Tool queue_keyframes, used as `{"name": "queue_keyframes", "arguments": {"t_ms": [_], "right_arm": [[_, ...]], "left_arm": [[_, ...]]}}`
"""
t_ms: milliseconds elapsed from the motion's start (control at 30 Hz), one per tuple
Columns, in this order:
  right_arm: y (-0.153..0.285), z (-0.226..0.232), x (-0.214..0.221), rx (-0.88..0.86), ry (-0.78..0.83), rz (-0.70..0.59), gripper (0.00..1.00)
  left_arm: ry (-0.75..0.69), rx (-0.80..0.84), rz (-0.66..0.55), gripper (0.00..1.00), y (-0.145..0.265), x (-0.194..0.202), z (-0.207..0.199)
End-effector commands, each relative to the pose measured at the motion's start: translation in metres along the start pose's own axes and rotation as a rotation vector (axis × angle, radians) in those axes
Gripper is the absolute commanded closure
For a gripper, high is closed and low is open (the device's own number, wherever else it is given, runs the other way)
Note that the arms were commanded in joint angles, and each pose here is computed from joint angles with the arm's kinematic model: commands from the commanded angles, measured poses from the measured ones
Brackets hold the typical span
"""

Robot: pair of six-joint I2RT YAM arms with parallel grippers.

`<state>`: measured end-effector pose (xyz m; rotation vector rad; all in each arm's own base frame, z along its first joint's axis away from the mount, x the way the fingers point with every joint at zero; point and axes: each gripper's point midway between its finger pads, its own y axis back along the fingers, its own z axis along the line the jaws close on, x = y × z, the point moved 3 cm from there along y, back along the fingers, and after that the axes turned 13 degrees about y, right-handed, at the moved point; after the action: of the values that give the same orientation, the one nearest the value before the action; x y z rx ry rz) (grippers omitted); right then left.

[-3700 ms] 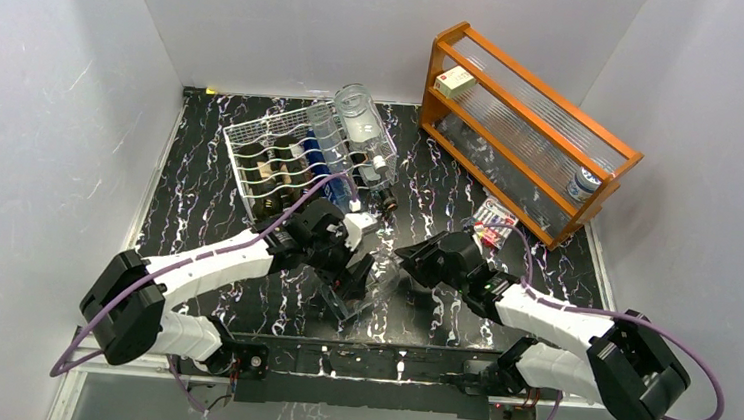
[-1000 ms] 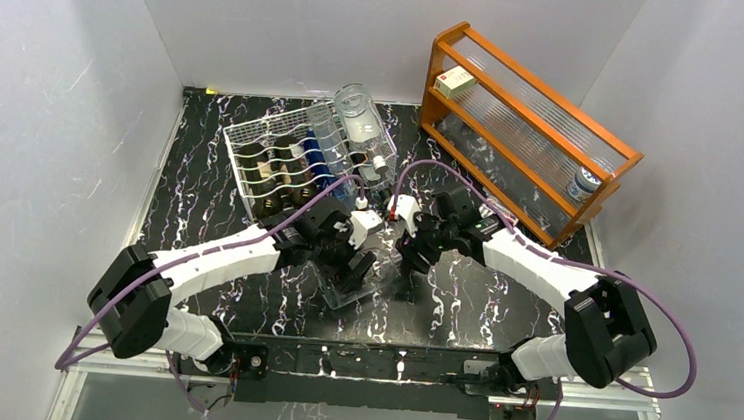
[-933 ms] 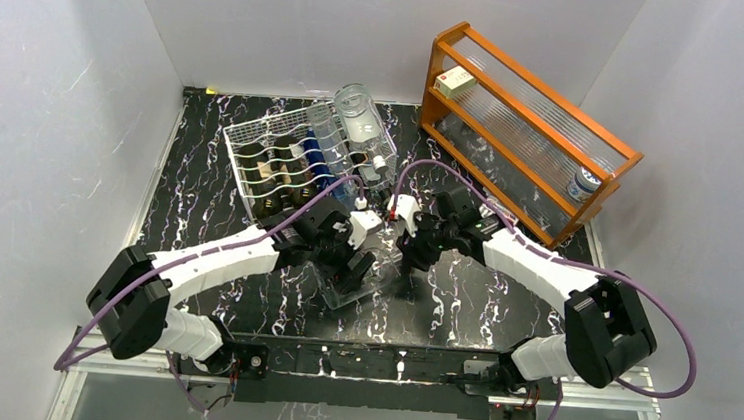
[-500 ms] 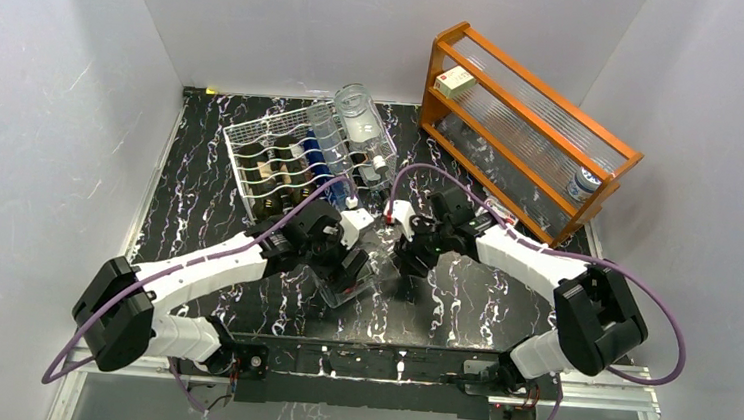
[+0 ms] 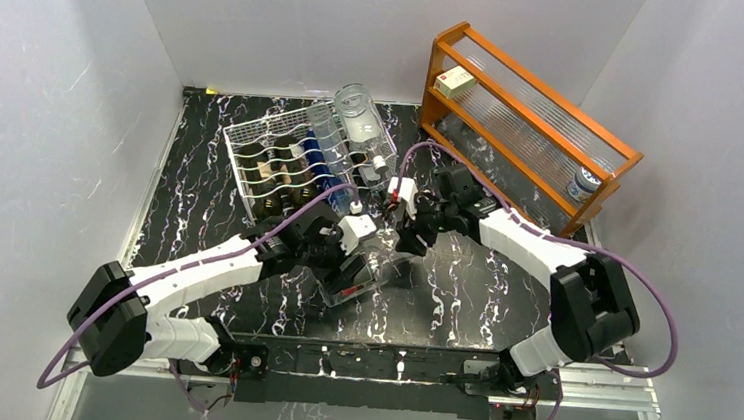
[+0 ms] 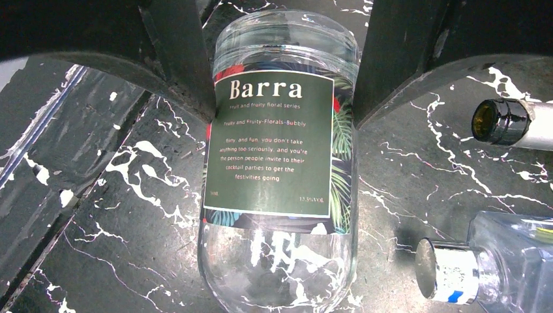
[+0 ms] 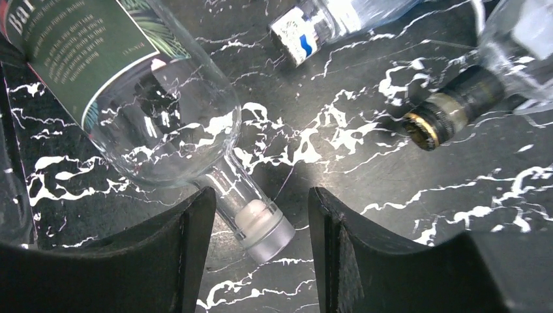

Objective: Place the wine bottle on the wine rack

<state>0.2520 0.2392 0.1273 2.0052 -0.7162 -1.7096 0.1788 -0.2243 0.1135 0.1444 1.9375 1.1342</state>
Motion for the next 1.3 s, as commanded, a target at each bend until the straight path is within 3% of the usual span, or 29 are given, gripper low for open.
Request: {"name": "queue_keyframes", "arguments": {"t_ms": [0,367,700,933,1267], "right_arm": [[-0.005,0.007,0.0,-0.108,-0.001,-0.019,0.36],[-0.011,0.034,0.024,-0.184,-0.106,0.032,0.36],[-0.02,0.062,0.027,-0.217,-0.124,0.077,0.42],[-0.025,0.074,0.024,-0.196,-0.108,0.096,0.38],[-0.038,0.085,0.028,-0.148,-0.041,0.16,0.37]], "left_arm": [[-0.064,-0.096,0.021,0.52,0.002,0.014,0.021],[-0.086,-0.112,-0.048,0.49,0.003,0.006,0.024],[-0.033,-0.104,-0.127,0.35,0.013,-0.007,0.018],[-0.085,-0.059,-0.313,0.22,0.051,-0.031,0.005],[-0.075,-0.102,-0.524,0.14,0.1,-0.064,0.002]]}}
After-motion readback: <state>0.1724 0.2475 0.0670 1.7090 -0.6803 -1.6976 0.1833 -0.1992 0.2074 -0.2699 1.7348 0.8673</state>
